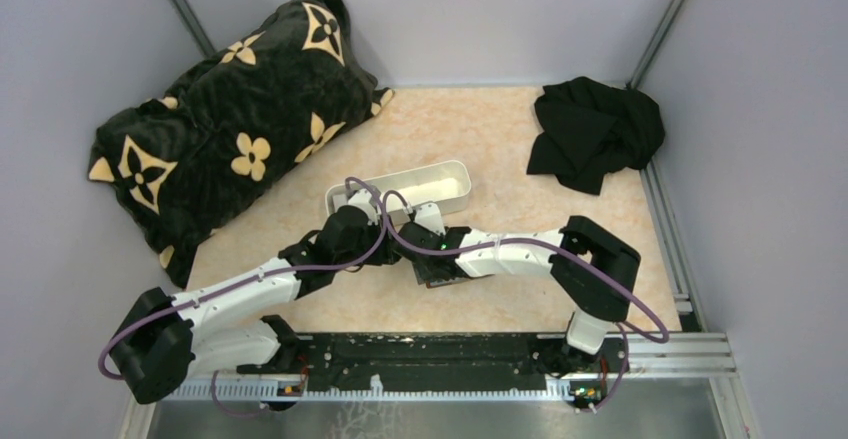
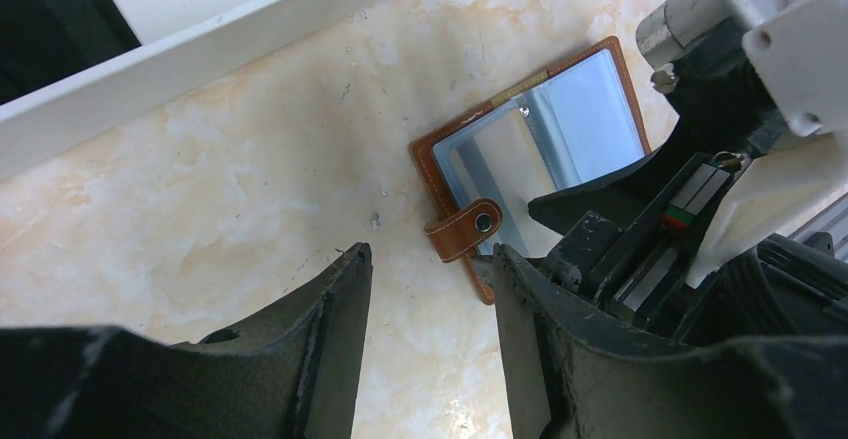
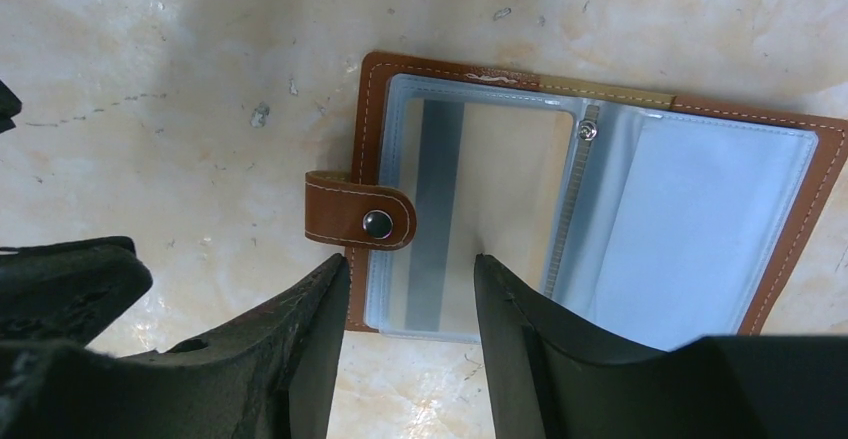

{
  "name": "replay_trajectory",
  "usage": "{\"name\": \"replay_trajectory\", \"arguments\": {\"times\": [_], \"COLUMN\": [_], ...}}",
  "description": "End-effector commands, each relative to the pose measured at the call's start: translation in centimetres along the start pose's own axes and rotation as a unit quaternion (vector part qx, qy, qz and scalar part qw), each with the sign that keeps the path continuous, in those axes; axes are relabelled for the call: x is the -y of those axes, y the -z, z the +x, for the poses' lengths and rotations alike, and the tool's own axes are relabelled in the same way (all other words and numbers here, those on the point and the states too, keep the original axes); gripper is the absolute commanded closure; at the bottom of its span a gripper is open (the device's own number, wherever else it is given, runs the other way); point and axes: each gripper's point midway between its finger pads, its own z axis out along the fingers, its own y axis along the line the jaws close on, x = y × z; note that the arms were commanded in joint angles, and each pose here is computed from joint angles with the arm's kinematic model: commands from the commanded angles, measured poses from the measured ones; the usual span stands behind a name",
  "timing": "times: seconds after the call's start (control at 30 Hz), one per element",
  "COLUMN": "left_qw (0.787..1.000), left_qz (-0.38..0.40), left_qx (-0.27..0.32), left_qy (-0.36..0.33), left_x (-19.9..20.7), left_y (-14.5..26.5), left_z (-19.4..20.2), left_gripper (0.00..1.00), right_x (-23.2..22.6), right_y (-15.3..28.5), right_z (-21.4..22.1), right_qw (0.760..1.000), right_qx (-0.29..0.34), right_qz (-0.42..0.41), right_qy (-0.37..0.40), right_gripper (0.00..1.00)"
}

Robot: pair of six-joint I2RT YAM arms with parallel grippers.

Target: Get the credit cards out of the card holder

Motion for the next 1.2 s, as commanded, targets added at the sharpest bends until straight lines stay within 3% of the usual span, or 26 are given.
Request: {"name": "replay_trajectory", "arguments": {"times": [0.0, 0.5, 0.93, 1.17], "left_qw": [1.000, 1.000, 1.000, 1.000], "left_qz": [0.005, 0.005, 0.004, 0.005], "left_qx": [0.007, 0.007, 0.006, 0.006], "left_qy": [-0.008, -0.007, -0.006, -0.005], "left_x": [0.0, -0.1, -0.2, -0.2], "left_y": [0.1, 0.1, 0.0, 0.1], "left_z": [-0.2, -0.2, -0.1, 0.0], "left_gripper": [0.46, 0.46, 0.46, 0.46], "right_x": [-0.8, 1.0, 1.1, -0.1], "right_y": [0.1, -0.9, -1.3, -0.4], "right_z": [-0.8, 0.6, 1.4, 0.6], "right_qw": [1.000, 0.998, 0.998, 1.000], "right_qx": [0.010, -0.010, -0.017, -0.001], "right_qz": [-0.003, 0.049, 0.052, 0.013], "right_qy": [0.007, 0.024, 0.017, -0.008], "right_gripper": [0.51, 0.57, 1.00, 1.00]}}
